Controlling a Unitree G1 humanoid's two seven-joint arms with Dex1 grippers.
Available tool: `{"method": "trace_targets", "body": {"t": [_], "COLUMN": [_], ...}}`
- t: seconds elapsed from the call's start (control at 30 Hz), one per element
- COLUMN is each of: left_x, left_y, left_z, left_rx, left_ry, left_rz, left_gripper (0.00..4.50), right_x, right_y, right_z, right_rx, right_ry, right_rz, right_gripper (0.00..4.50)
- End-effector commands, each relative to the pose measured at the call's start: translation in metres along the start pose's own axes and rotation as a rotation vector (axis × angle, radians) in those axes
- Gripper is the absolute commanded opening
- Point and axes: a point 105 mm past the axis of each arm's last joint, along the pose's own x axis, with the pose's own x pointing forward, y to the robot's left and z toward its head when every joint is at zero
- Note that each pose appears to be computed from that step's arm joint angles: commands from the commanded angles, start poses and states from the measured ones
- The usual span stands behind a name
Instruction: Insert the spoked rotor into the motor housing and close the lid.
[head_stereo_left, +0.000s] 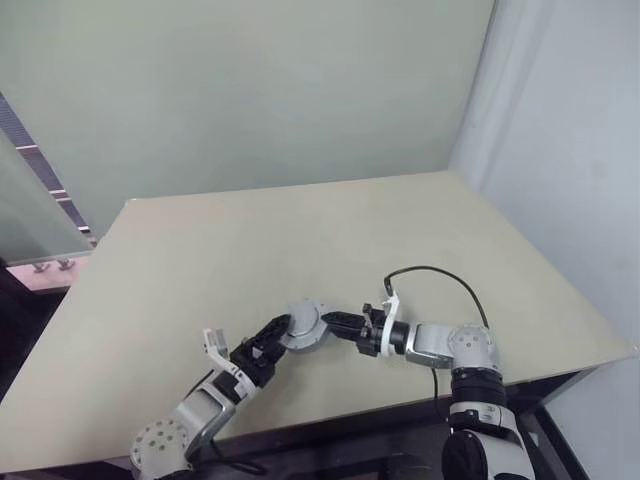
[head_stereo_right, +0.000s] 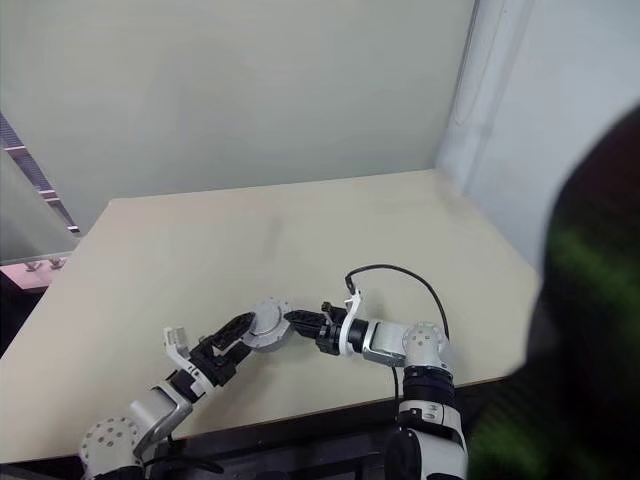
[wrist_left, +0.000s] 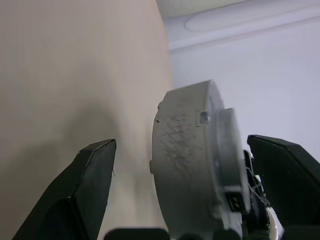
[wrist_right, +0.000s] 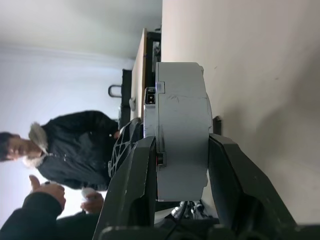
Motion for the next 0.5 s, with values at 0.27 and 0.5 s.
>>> {"method": "trace_targets", "body": {"t": [0.27,0.5], "left_x": [0.0117,0.0107], "left_y": [-0.0260,-0.0251], "left_z": [-0.0119,-0.0096], "left_rx": [0.010,0.000], "left_ry": [0.034,0.019], "left_rz": [-0.088,-0.082], "left_gripper": [3.16,2.30], "right_x": [0.0205,0.0192], "right_y": [0.0386,0.0361], "right_z": [-0.0131,-0.0110], "right_rx": [-0.022,-0.012], "right_ry": [0.034,0.024], "right_rz": [0.159,0.151], "right_gripper": [1.20,1.20]}}
